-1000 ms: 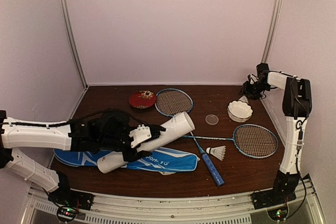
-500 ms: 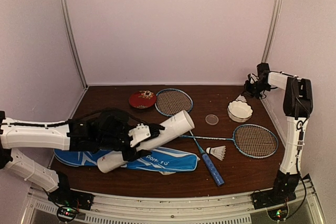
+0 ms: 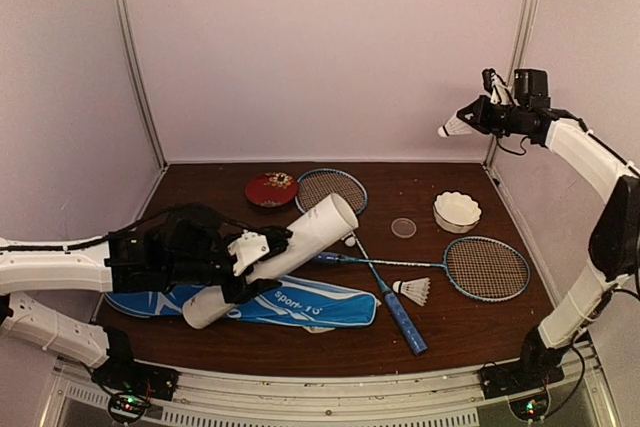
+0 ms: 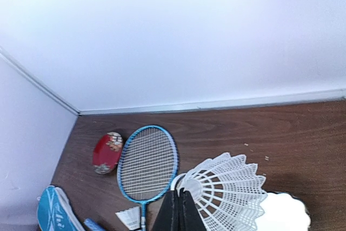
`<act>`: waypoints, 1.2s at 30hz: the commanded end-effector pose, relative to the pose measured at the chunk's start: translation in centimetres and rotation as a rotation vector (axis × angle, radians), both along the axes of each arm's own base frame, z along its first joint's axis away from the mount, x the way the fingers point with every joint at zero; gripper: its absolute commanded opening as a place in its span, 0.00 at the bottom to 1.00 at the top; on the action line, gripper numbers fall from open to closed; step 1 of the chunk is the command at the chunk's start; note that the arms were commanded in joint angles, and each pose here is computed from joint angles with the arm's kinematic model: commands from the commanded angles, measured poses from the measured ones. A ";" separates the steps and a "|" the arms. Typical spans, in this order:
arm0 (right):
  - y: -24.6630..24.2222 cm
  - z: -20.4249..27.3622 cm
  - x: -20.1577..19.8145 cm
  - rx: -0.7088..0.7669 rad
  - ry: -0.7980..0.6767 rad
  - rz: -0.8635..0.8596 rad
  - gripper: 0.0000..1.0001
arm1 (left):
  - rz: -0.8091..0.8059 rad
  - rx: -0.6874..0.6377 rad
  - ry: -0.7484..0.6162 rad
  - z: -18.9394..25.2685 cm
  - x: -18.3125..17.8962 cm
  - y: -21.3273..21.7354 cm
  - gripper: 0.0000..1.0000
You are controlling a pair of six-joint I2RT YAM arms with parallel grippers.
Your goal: Pack up the badminton gear
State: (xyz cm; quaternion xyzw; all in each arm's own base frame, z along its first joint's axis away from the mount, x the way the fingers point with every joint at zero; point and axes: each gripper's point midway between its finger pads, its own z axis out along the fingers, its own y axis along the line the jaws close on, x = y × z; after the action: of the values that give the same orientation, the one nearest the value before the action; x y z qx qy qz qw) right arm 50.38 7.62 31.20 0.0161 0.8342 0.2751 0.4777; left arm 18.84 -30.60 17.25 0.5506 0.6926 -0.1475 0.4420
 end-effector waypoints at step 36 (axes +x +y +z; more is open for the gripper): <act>30.7 6.9 -35.9 0.075 -0.107 1.076 0.28 | -0.120 -0.323 -0.051 6.1 -2.1 -1.7 0.41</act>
State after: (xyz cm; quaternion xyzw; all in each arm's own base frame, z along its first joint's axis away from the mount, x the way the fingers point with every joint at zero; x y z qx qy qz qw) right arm 15.75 38.43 35.88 -0.3944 0.7127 0.4941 0.3037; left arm 16.66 -31.82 20.37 0.5358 0.6414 -0.2444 0.4917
